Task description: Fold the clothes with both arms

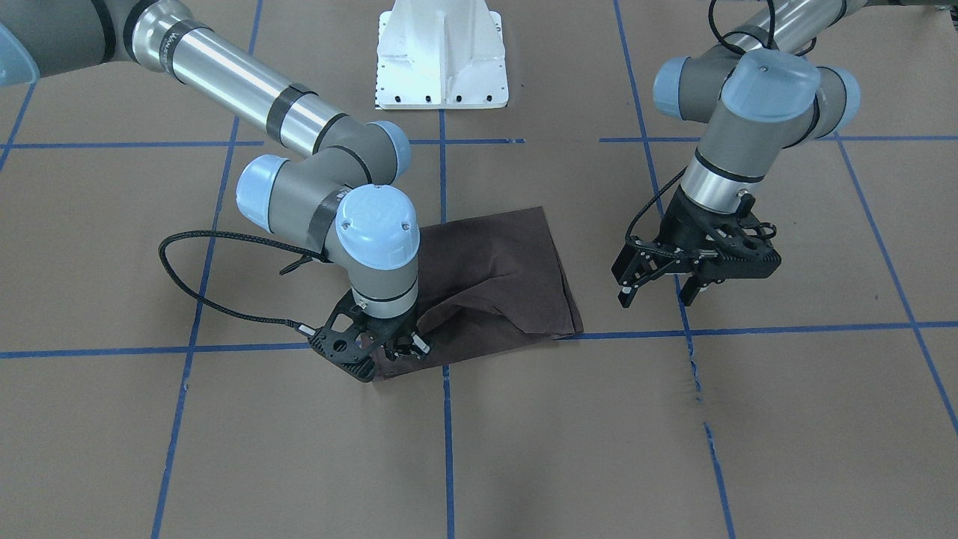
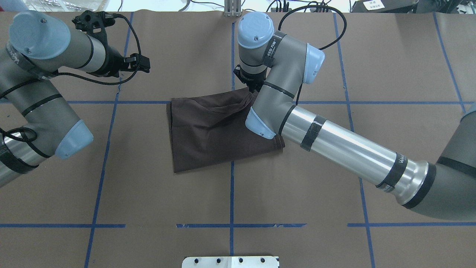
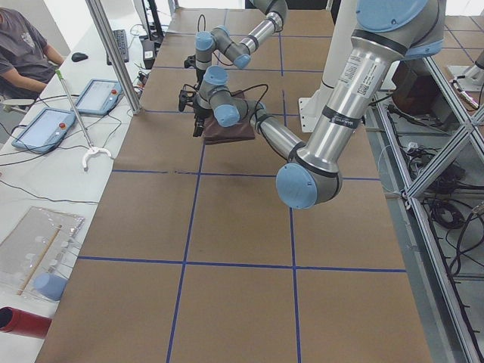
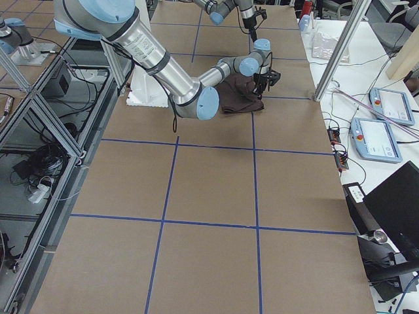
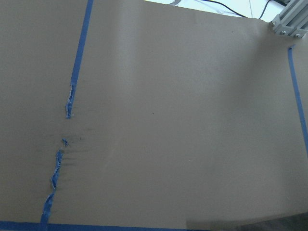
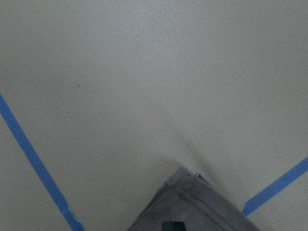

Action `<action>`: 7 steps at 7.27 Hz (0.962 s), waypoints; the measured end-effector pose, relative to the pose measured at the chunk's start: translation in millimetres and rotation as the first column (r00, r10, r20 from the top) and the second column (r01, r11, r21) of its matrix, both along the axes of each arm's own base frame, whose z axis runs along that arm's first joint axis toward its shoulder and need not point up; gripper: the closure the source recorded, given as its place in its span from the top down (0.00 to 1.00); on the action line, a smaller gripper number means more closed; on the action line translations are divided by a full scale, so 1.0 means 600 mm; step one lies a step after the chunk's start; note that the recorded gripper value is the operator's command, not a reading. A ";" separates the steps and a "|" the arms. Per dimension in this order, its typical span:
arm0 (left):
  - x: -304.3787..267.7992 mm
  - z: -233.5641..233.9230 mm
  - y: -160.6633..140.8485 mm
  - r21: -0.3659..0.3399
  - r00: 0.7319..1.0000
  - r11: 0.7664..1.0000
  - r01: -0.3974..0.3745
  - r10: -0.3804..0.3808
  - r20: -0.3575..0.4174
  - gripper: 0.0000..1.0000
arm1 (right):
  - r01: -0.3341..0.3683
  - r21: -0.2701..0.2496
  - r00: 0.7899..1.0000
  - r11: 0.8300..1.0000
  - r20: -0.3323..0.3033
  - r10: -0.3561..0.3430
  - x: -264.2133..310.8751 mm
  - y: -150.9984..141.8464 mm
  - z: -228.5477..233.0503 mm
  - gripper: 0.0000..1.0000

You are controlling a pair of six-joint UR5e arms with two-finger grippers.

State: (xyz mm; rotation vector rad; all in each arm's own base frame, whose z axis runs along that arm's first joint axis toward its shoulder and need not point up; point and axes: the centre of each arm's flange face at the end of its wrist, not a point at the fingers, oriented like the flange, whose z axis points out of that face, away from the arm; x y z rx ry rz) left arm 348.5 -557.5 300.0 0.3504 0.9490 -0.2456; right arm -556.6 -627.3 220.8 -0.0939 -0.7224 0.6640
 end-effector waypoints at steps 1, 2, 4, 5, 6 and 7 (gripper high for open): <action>-0.001 0.000 -0.001 0.000 1.000 1.000 0.002 -0.002 0.000 1.00 | -0.012 -0.007 1.000 1.000 -0.007 0.011 0.011 -0.009 0.002 0.66; -0.002 0.000 -0.001 -0.001 1.000 1.000 0.002 -0.002 0.000 1.00 | -0.014 -0.009 1.000 1.000 -0.008 0.014 0.013 -0.011 0.000 1.00; -0.002 0.000 -0.001 -0.001 1.000 1.000 0.003 -0.003 0.000 1.00 | -0.031 -0.031 0.999 0.999 0.019 0.031 0.003 -0.002 -0.009 1.00; -0.002 0.000 -0.002 0.000 1.000 1.000 0.003 -0.003 -0.001 1.00 | -0.029 -0.052 0.999 0.998 0.044 0.031 -0.006 0.008 -0.011 1.00; -0.002 -0.001 -0.001 0.000 1.000 1.000 0.003 -0.003 -0.001 1.00 | -0.019 -0.072 0.998 0.997 0.058 0.023 -0.019 0.021 -0.008 1.00; -0.003 -0.002 -0.002 0.002 1.000 1.000 0.004 -0.004 -0.002 1.00 | -0.010 -0.088 0.998 0.996 0.063 0.015 -0.035 0.037 -0.003 0.96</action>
